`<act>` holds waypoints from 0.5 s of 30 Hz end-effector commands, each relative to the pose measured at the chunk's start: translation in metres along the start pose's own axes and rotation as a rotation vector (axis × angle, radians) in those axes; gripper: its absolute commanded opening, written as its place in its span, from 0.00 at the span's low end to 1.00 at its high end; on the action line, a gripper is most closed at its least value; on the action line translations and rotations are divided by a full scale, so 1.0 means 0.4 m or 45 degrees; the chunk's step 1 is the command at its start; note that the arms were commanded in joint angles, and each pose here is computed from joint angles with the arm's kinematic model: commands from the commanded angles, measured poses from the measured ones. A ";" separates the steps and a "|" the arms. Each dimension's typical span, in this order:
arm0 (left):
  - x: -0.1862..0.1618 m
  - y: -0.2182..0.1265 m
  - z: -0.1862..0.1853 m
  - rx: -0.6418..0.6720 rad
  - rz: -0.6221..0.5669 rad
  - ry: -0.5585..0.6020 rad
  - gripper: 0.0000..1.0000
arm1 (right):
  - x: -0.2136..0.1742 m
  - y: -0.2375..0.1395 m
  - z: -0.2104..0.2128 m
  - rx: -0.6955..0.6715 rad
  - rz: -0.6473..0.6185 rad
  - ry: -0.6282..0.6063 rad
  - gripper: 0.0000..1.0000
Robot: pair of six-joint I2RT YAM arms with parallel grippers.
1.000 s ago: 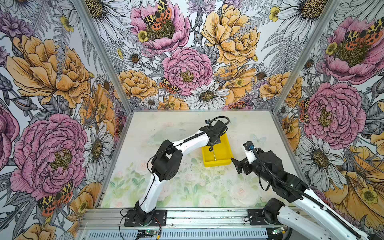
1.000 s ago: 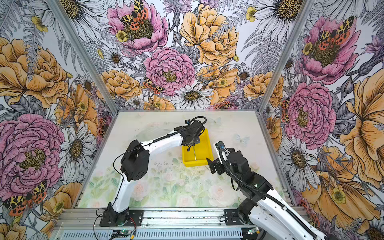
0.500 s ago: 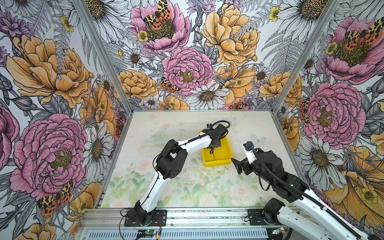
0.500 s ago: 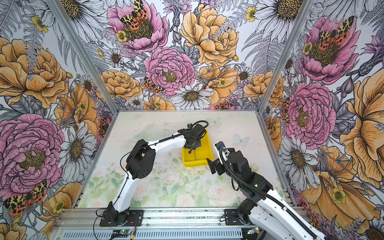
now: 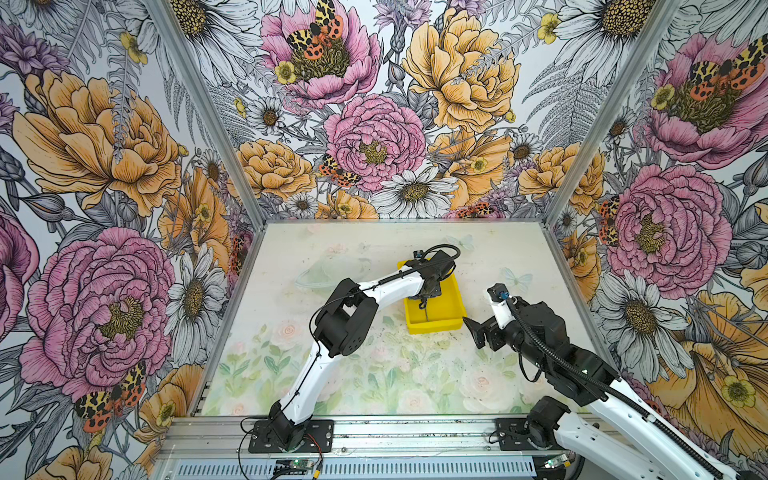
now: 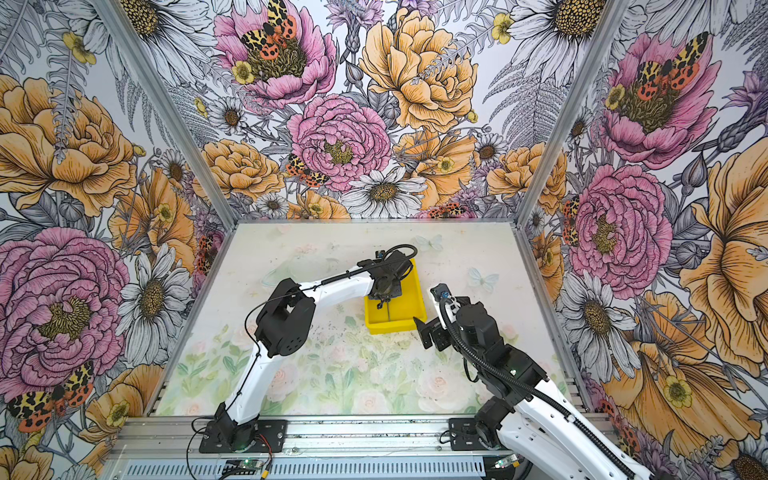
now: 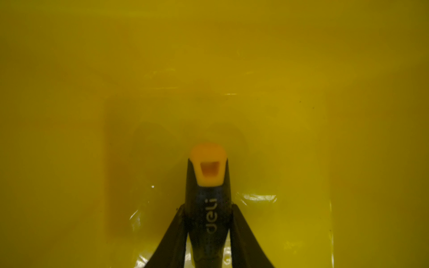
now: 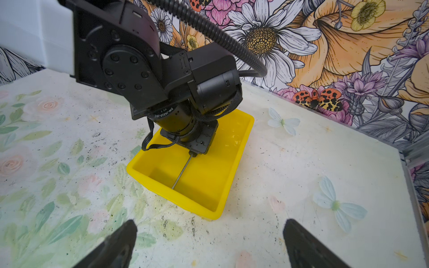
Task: Put the screwdriver in the bin
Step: 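Lower the screwdriver into the yellow bin and open the left gripper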
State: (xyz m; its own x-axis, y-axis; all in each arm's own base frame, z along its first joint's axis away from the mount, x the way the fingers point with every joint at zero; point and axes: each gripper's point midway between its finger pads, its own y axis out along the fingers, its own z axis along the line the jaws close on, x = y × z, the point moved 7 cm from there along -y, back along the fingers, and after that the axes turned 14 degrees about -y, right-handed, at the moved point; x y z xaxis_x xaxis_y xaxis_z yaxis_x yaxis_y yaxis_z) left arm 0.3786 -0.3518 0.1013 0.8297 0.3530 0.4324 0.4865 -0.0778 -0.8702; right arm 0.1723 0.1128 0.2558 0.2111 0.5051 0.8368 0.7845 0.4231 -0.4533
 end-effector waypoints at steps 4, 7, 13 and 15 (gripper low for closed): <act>0.043 -0.072 -0.036 -0.080 -0.080 0.014 0.46 | 0.004 -0.013 -0.009 -0.019 -0.017 0.011 0.99; 0.049 -0.107 -0.044 -0.100 -0.111 0.027 0.49 | 0.007 -0.020 -0.011 -0.025 -0.029 0.015 0.99; 0.065 -0.203 -0.042 -0.141 -0.187 0.046 0.53 | 0.010 -0.033 -0.016 -0.043 -0.053 0.033 0.99; 0.064 -0.239 -0.031 -0.149 -0.211 0.047 0.55 | 0.010 -0.041 -0.020 -0.062 -0.063 0.039 1.00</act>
State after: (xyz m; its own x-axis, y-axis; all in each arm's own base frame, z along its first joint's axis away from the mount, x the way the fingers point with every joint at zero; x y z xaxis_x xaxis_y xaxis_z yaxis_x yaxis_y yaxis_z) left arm 0.3662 -0.3545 0.1612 0.7919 0.3280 0.5152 0.5769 -0.1249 -0.8072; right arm 0.1661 0.1077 0.2626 0.1882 0.4868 0.8530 0.7983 0.4302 -0.4216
